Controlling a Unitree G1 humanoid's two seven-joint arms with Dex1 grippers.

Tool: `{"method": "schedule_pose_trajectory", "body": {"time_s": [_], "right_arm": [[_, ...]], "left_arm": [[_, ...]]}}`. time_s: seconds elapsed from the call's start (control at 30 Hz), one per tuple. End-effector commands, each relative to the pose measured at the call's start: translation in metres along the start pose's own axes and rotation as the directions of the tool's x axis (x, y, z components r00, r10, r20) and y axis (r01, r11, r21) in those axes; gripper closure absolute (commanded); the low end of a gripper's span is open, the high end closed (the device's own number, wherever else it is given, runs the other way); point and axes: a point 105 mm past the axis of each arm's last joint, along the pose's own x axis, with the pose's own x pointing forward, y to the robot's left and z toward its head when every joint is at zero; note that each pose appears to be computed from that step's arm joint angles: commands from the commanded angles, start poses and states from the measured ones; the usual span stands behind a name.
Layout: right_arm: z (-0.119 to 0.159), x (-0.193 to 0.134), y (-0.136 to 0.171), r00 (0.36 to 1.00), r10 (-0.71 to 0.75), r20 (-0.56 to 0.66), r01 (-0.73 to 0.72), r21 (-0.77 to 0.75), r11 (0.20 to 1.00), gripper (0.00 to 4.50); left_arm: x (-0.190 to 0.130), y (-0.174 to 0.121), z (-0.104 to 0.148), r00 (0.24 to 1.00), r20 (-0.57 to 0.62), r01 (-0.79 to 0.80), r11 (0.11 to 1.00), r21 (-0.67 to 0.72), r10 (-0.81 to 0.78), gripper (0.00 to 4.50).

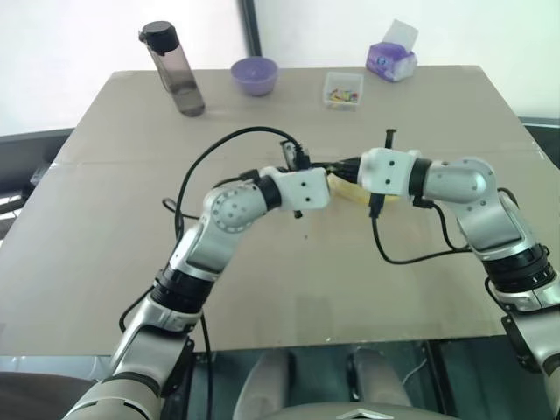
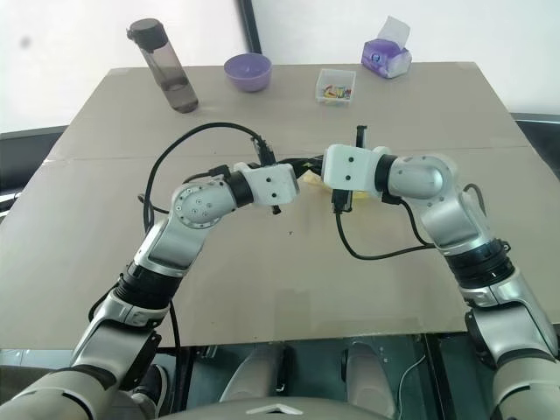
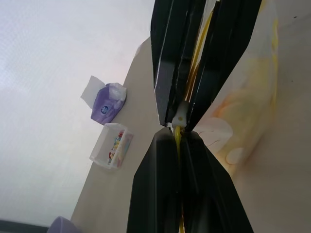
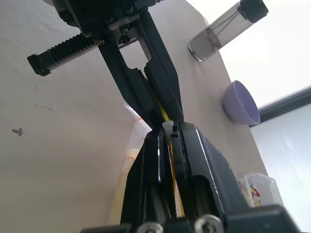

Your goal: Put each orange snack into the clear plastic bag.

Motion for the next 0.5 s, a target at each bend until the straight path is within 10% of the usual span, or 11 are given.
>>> {"method": "schedule_pose_trajectory", "body": {"time_s": [0.03,0.5], "right_arm": [[0.012,-0.004,-0.012,0.998,-0.046,0.035,0.047,-0.031,0.998,4.42],[-0.016,-0.017,-0.011,0.994,-0.056,-0.090,0.054,-0.021,0.998,4.42]], "left_arm": [[0.000,0.004,0.007,1.000,0.026,-0.017,1.000,0.026,0.017,4.50],[-0.027,0.024,-0.081,0.901,-0.407,-0.171,0.985,-0.015,0.150,4.50]]}}
